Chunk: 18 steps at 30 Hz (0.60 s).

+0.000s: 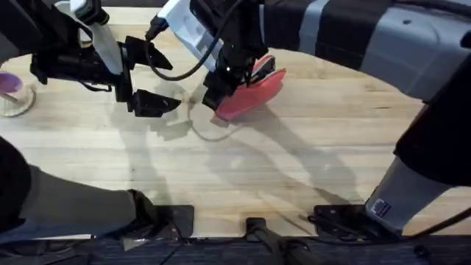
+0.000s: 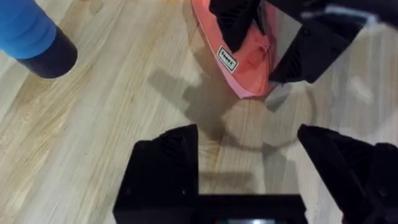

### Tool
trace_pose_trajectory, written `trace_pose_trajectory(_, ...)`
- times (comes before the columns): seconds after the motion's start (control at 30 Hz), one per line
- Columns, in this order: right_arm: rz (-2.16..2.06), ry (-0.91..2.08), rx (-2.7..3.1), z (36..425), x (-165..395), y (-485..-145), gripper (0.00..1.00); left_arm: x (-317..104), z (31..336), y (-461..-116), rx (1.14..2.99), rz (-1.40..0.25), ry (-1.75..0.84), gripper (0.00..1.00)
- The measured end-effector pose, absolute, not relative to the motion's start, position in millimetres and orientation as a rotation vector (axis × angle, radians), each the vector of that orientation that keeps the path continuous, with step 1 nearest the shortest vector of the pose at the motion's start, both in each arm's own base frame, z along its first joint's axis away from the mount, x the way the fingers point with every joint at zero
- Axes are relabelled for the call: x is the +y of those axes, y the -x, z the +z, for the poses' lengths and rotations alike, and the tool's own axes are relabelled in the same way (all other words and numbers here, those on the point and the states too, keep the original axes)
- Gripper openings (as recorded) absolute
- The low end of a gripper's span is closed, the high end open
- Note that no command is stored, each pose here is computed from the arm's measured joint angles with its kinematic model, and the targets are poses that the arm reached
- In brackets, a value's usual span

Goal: Unzip the bag, pick up the pens from the table one at a time and place them inside, then zip the bag closed.

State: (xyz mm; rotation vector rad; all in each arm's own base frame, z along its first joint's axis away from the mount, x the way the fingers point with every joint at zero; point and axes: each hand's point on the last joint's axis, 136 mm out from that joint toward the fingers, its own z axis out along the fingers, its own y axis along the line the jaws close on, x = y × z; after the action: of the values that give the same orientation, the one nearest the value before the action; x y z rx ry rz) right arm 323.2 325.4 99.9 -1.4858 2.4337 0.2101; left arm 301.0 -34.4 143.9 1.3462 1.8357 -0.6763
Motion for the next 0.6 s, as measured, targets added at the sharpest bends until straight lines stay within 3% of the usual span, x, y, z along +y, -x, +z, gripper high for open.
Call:
trace_pose_trajectory(0.17, 0.217, 1.488, 2.433, 99.9, 327.0, -321.7, 0.397, -34.4, 143.9, -301.0, 1.836, -0.677, -1.346, 0.994)
trace_pose_trajectory(0.6, 0.242, 1.422, 2.461, 101.2, 330.2, -323.2, 0.400, -34.4, 143.9, -301.0, 1.836, -0.676, -1.346, 0.995)
